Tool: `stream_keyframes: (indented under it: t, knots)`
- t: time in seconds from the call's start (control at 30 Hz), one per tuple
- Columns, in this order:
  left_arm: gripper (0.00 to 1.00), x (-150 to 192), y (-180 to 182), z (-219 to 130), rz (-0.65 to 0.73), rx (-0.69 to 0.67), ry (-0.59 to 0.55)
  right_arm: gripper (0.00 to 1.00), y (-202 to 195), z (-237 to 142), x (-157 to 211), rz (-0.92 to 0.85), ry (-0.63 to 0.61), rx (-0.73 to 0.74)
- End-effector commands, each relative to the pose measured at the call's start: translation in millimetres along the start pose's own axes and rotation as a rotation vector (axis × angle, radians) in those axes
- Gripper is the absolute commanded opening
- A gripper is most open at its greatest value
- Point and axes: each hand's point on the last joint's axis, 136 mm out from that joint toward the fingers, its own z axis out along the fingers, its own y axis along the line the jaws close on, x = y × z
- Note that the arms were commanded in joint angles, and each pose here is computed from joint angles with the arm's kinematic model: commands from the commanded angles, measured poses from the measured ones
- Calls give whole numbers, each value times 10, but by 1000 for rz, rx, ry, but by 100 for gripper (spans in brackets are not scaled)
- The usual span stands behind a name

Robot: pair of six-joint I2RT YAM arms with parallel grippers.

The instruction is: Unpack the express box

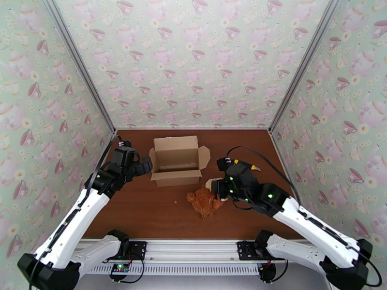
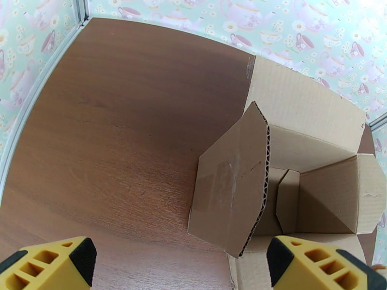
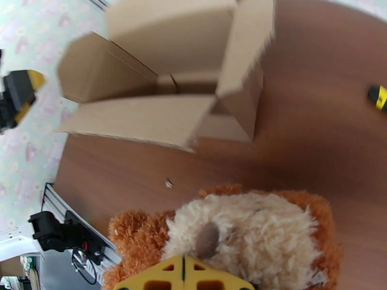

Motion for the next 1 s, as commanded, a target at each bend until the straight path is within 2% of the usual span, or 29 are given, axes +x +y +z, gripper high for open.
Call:
stream_keyframes:
  t: [0.0,0.5,0.53,0.83,0.97]
  knots:
    - [100,62,97,48,8,-44,15,0,115,131,-92,65,-40,-55]
    - [100,98,84,109,18,-42,27,1,-153,878,24,157,1,55]
    - [100,95,82,105,18,-41,26,4,-178,915,27,161,3,67]
    - [100,91,104,99,31,-50,19,11,-398,1133,140,211,28,130]
    - [100,79,103,108,37,-54,18,25,-457,1204,194,219,51,154]
